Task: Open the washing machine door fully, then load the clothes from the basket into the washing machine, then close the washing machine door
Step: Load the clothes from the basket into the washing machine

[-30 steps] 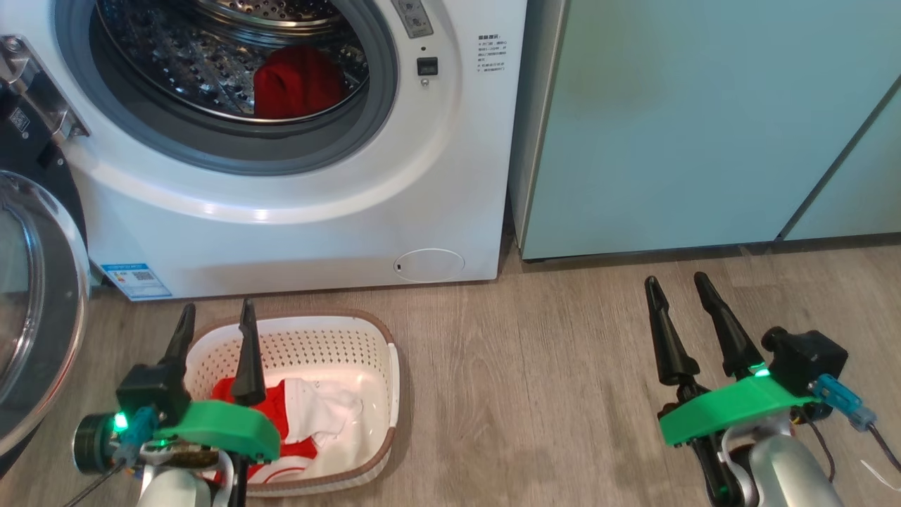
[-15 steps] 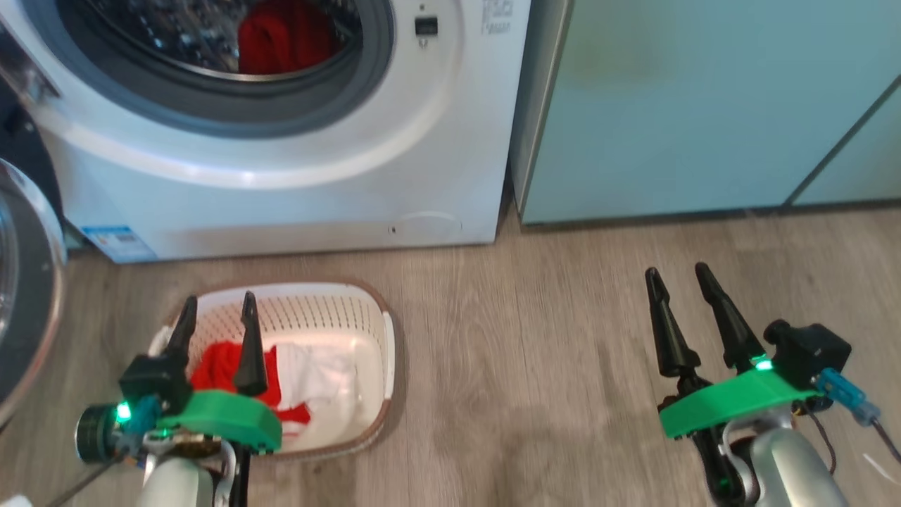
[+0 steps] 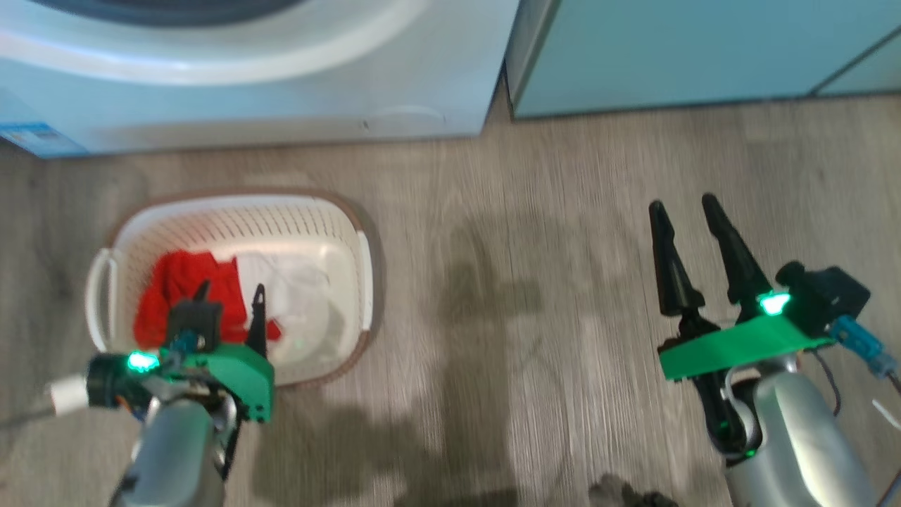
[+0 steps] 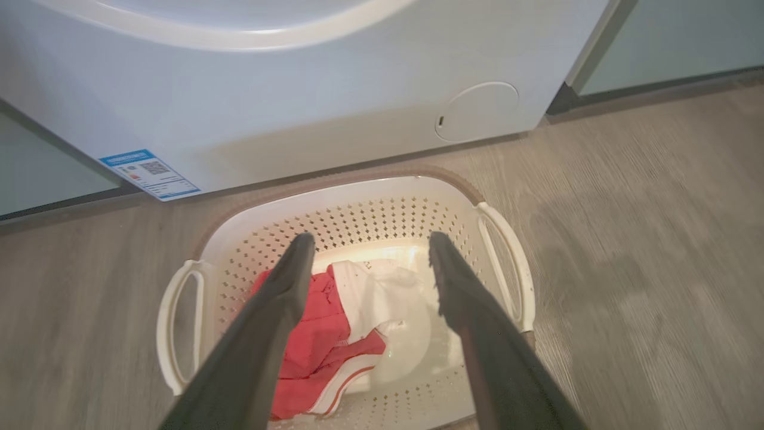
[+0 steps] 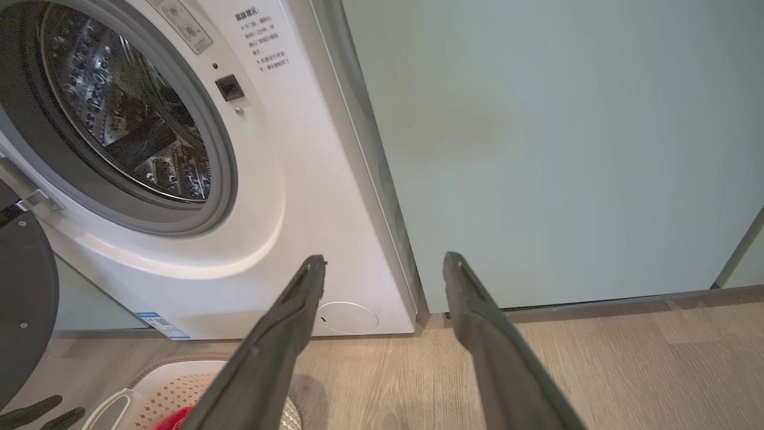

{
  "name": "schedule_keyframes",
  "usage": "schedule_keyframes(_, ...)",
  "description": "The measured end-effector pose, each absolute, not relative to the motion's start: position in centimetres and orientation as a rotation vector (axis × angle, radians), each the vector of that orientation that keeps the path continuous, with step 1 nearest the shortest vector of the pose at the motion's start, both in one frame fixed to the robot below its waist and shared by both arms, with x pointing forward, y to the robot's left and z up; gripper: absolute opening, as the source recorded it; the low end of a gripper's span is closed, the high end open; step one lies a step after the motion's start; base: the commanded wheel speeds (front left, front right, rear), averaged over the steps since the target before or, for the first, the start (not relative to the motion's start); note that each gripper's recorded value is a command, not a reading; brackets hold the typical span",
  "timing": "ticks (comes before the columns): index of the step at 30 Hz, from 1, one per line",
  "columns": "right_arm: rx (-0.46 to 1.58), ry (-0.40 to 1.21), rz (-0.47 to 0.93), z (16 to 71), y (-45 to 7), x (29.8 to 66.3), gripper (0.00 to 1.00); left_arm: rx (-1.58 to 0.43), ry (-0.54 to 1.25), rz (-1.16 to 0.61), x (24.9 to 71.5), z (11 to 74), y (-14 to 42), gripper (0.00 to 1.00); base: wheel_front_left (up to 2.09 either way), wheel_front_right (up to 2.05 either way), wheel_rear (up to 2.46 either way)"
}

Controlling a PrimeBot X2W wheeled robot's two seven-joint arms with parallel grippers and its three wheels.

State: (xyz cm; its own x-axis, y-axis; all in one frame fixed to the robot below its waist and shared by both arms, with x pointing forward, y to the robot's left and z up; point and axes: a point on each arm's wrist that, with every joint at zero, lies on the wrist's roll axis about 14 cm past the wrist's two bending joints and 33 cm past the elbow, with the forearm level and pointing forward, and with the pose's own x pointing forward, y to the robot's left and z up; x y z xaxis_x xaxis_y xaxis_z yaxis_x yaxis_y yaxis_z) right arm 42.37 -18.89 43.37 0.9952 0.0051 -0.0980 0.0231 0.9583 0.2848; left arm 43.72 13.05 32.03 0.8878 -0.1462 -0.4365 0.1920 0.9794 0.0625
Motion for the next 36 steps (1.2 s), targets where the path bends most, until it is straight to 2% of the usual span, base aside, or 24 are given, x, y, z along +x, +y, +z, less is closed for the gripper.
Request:
schedule_keyframes(8, 0.272, 0.177, -0.034, 39.6, -19.7, 44.0, 1.0, 0.33, 0.723, -0.356, 44.5, 23.1, 13.5, 1.0, 0.0, 0.0, 0.0)
schedule_keyframes(18, 0.266, 0.261, -0.079, 35.6, -21.1, 44.5, 1.0, 0.416, 0.979, -0.43, 44.9, 15.4, 14.5, 1.0, 0.0, 0.0, 0.0)
schedule_keyframes(30, 0.292, 0.36, -0.107, 30.5, -21.5, 44.9, 1.0, 0.466, 1.121, -0.435, 45.6, 8.7, 15.5, 1.0, 0.0, 0.0, 0.0)
schedule_keyframes(36, 0.297, 0.404, -0.103, 28.4, -21.2, 44.8, 1.0, 0.554, 1.24, -0.435, 44.2, 5.2, 17.7, 1.0, 0.0, 0.0, 0.0)
